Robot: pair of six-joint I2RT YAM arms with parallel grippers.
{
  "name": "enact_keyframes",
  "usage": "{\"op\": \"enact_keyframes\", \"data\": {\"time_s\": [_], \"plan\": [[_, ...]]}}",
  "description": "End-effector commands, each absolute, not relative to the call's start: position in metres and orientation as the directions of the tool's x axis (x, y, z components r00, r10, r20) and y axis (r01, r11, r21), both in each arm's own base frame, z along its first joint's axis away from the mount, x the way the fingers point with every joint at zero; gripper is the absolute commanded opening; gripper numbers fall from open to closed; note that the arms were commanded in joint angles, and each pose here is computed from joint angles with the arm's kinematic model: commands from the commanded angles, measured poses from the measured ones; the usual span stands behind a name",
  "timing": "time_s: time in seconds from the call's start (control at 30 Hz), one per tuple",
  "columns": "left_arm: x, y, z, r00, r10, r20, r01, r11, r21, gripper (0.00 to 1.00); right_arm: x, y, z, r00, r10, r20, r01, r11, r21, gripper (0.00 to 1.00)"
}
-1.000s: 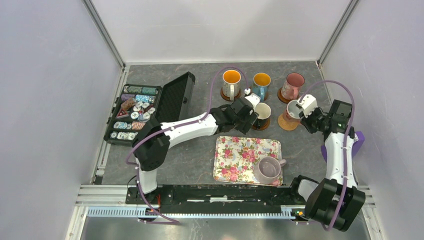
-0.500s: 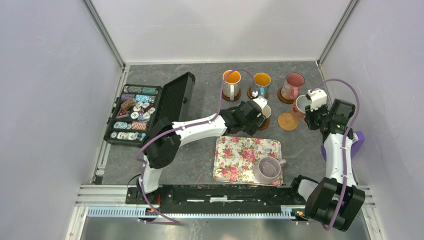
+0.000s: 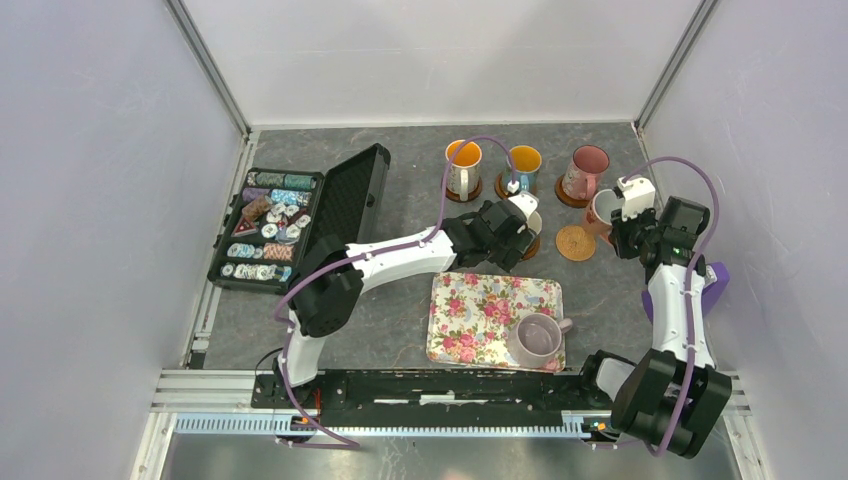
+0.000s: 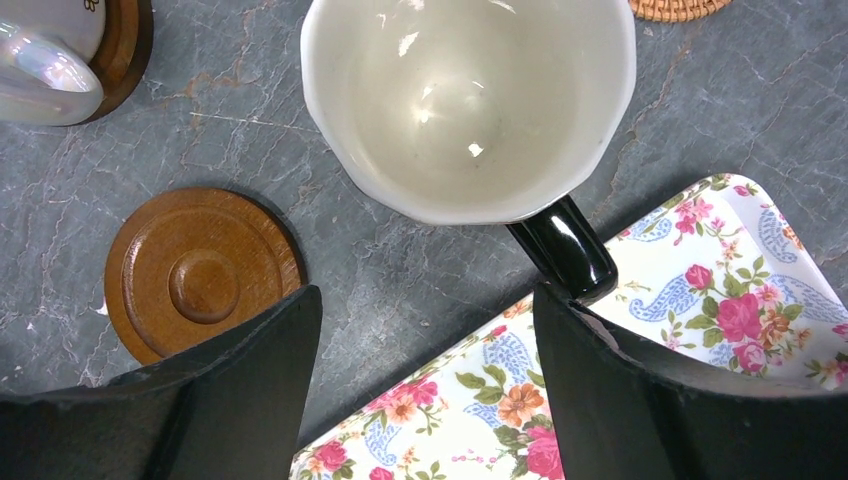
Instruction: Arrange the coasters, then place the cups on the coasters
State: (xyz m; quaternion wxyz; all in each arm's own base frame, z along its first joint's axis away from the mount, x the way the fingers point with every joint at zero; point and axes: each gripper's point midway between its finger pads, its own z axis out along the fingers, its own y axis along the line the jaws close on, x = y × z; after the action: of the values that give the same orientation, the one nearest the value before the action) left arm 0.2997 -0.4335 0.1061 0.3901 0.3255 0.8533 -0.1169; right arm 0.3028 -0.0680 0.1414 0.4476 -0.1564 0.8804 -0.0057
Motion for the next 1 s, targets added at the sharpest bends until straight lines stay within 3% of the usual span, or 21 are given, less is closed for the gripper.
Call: {"op": "enact_keyframes", "data": {"time_s": [0.0,0.43,0.97], "plan": [[0.304,-0.450,0.123,-0.487,0.388,-0.783,0.622,0.783,0.001,0.85,0.321,-0.074,0.166,-0.467,-0.293,-0.835,-0.244,0.950,-0.197,0.00],[0.294,-0.416,0.145,-0.446,0.404,-0.799,0.626,0.779,0.045,1.00,0.321,-0.086,0.145,-0.591,-0.048,-0.805,-0.028,0.999,-0.039,0.00],[0.296,-0.386,0.152,-0.438,0.391,-0.810,0.587,0.806,0.071,1.00,0.309,-0.057,0.112,-0.672,0.122,-0.730,0.177,0.984,0.001,0.00]]}}
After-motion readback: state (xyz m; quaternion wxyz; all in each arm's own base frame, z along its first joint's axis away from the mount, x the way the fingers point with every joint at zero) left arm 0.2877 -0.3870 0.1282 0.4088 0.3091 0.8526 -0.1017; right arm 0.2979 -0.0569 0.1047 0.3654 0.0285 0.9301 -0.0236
